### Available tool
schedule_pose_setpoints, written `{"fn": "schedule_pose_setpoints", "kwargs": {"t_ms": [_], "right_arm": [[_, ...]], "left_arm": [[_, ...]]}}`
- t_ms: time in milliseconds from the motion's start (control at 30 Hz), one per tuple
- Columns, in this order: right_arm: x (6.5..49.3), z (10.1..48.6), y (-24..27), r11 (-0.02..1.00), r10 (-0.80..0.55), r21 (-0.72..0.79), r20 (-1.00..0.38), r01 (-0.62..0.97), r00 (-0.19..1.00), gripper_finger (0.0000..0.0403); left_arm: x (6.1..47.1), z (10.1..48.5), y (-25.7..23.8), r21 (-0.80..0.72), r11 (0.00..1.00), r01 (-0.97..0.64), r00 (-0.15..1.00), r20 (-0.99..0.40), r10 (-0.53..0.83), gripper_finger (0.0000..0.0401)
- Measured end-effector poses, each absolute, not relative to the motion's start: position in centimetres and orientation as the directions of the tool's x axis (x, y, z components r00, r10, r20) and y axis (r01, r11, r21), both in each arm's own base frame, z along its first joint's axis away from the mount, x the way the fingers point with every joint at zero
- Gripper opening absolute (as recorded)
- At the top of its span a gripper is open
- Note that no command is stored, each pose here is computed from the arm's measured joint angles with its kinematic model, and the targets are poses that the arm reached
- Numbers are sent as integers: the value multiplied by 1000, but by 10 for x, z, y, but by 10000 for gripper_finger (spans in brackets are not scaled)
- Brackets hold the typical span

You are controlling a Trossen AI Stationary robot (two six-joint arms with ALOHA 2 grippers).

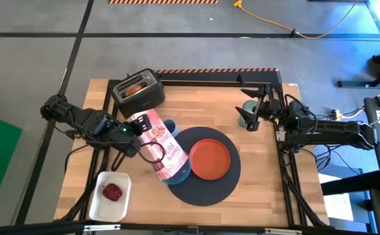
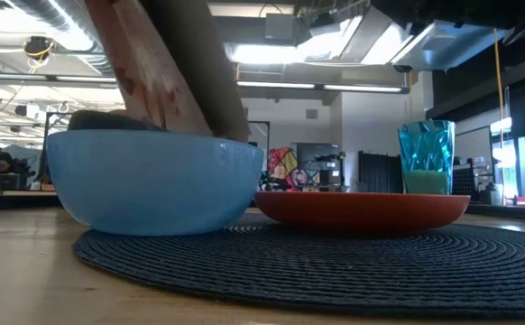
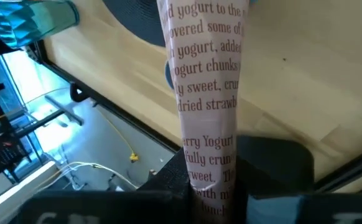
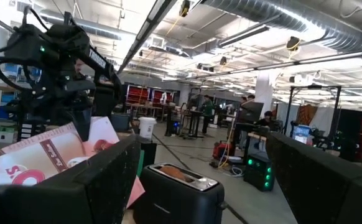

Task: Arrange a breakfast setting
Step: Pour the cereal from the cereal box into a blue bowl

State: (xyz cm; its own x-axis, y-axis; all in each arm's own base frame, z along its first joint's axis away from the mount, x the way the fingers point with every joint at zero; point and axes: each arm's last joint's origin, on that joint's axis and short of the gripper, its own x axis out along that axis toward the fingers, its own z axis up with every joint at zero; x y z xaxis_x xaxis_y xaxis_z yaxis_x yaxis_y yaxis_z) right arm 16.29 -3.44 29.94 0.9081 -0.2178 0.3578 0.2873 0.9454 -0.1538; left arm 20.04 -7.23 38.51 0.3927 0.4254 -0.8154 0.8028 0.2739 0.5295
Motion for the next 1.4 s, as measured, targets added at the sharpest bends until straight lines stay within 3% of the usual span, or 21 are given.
{"fn": "schedule_pose_setpoints", "kwargs": {"t_ms": [300, 733, 1100, 1300, 1400], "right_arm": [[176, 299, -36, 953, -188, -166, 329, 253, 925, 335], [222, 289, -30, 992, 73, -118, 254, -44, 964, 335], [270, 281, 11, 969, 78, -237, 56, -62, 995, 335], [286, 283, 28, 963, 91, -259, 38, -78, 995, 335], [298, 281, 35, 960, 110, -259, 22, -101, 994, 335]], "left_arm": [[196, 389, -70, 546, 311, 778, 406, -814, 415, 41], [188, 393, -69, 513, 367, 776, 406, -852, 331, 41], [187, 393, -70, 493, 381, 782, 399, -866, 300, 41], [189, 393, -63, 516, 396, 760, 399, -850, 343, 41], [190, 394, -56, 520, 456, 722, 388, -850, 355, 41]]}}
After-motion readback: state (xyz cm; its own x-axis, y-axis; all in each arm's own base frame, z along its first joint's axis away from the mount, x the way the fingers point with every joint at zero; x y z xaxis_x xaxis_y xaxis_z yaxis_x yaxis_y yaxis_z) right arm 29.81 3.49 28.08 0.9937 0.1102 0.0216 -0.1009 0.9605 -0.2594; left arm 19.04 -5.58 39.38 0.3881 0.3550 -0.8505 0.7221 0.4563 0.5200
